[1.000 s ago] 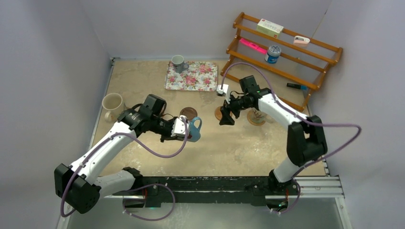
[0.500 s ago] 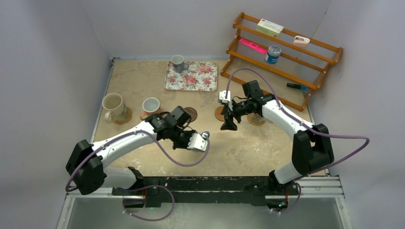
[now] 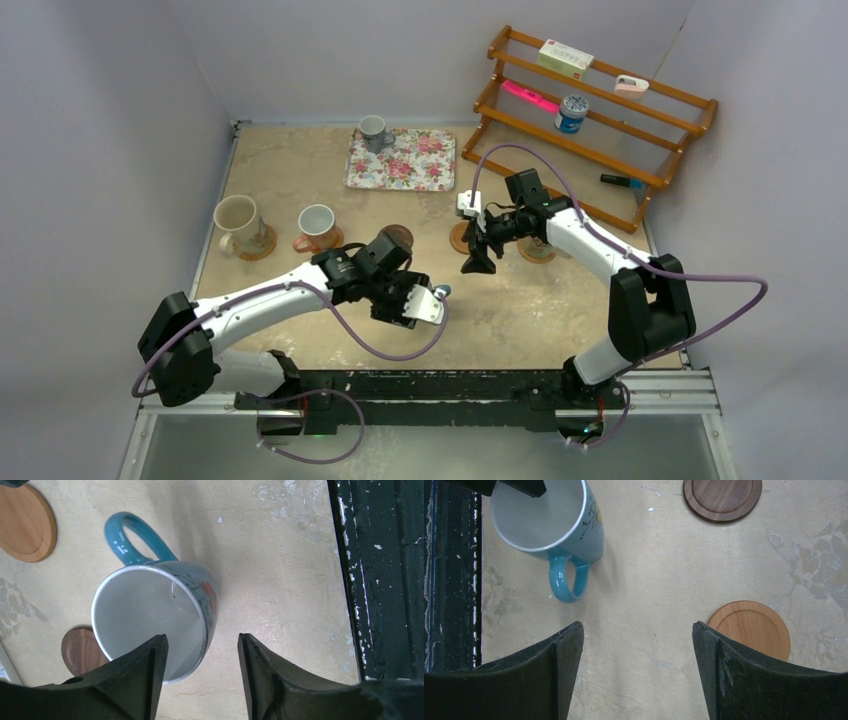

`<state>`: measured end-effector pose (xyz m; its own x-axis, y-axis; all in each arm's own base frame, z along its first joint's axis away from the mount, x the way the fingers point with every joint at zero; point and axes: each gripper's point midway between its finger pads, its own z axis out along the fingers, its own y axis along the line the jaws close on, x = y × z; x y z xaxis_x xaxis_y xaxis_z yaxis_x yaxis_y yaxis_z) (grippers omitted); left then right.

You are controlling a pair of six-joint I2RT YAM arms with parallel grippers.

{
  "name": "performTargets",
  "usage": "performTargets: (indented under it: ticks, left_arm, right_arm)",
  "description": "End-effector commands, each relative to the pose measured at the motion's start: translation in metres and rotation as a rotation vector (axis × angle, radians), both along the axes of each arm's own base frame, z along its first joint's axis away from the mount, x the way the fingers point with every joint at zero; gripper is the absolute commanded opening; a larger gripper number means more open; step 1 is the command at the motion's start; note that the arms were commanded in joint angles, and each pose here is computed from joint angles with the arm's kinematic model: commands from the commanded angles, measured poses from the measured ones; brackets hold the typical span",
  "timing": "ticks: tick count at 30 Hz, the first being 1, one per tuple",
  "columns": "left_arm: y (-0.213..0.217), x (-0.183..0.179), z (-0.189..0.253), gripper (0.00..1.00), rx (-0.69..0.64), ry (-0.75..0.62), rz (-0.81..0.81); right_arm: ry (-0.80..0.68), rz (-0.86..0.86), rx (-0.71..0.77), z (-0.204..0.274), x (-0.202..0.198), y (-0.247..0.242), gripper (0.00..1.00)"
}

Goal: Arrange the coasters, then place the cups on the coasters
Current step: Place the cup at the center of the board.

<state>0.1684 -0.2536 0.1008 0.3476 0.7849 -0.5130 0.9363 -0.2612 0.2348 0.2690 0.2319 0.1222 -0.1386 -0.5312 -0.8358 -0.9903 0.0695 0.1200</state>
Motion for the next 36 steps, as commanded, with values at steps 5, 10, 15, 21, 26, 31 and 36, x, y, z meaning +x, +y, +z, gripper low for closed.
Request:
performTargets:
  ticks: [5, 10, 15, 21, 26, 31, 36]
  left_arm:
    - [-0.007, 0.004, 0.035, 0.66, -0.116, -0.071, 0.027]
    - [0.0, 0.017, 0.074, 0.8, -0.254, -0.166, 0.1]
    - [0.035, 0.05, 0.113, 0.85, -0.388, -0.2, 0.238]
    - [0.062, 0.067, 0.116, 0.87, -0.455, -0.193, 0.361]
    - [0.068, 0.076, 0.111, 0.87, -0.473, -0.174, 0.412]
    - [0.071, 0.078, 0.11, 0.87, -0.487, -0.191, 0.437]
    - [0.074, 0.075, 0.112, 0.87, -0.503, -0.203, 0.438]
  right_arm:
    - [-0.017, 0.039, 0.013, -0.005, -0.003, 0.002, 0.82]
    - [-0.024, 0.062, 0.043, -0.002, -0.01, 0.004, 0.81]
    - [-0.053, 0.063, 0.067, 0.011, -0.019, 0.006, 0.8]
    - [-0.181, 0.015, 0.029, 0.014, -0.027, 0.008, 0.81]
    - [-0.208, 0.038, 0.003, 0.006, -0.044, 0.023, 0.81]
    - [-0.187, 0.088, -0.006, -0.005, -0.06, 0.034, 0.8]
    - [-0.215, 0.067, -0.038, -0.021, -0.058, 0.041, 0.79]
